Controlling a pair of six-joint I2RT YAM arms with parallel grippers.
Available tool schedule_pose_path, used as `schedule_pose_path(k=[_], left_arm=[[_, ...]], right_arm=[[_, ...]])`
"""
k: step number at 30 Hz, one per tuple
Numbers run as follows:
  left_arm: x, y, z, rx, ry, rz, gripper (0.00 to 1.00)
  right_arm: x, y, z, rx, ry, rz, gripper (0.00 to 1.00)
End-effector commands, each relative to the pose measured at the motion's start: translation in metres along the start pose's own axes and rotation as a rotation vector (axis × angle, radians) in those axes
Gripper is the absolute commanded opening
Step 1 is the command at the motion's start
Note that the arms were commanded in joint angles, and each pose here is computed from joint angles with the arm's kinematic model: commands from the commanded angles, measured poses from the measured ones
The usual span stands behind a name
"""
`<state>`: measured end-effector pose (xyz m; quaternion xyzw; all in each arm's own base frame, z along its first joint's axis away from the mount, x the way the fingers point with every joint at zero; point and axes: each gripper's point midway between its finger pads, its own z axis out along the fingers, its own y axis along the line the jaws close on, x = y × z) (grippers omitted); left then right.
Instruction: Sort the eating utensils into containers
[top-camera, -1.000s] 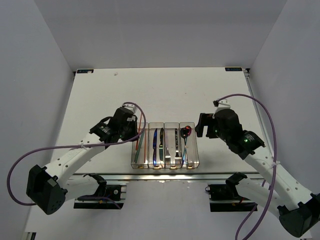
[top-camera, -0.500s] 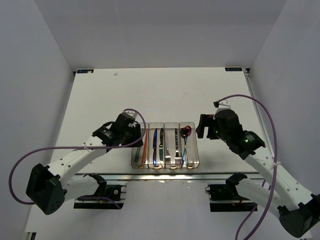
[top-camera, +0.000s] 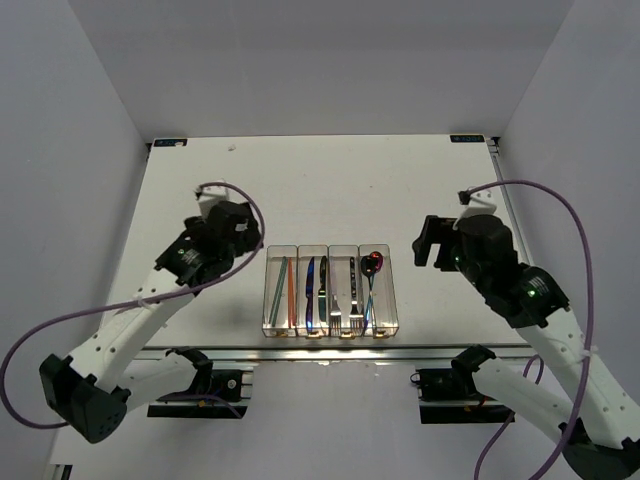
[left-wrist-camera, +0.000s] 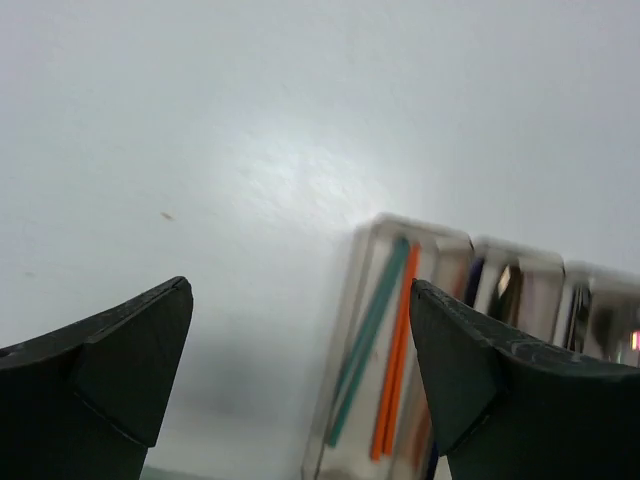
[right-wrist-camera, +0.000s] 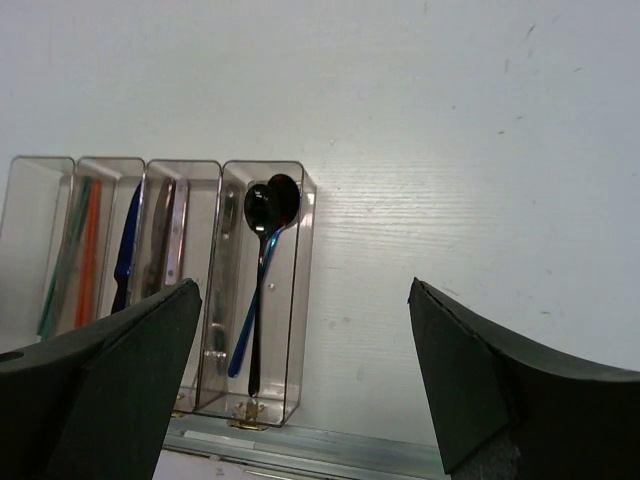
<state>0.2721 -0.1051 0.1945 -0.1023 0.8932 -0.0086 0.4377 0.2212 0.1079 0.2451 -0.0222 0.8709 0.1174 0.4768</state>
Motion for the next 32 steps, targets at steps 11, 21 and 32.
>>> schedule_pose_path(k=[11, 21, 32], left_arm=[[-0.081, 0.137, -0.084, -0.307, -0.414, -0.266, 0.98], [-0.054, 0.147, -0.111, -0.224, -0.422, -0.297, 0.98], [-0.047, 0.138, -0.094, -0.213, -0.373, -0.283, 0.98]], right_arm=[[-0.043, -0.046, -0.092, 0.111, -0.211, 0.006, 0.89], [-0.019, -0.042, -0.087, 0.049, -0.198, 0.036, 0.89], [-0.013, -0.041, -0.072, 0.069, -0.173, 0.056, 0.89]])
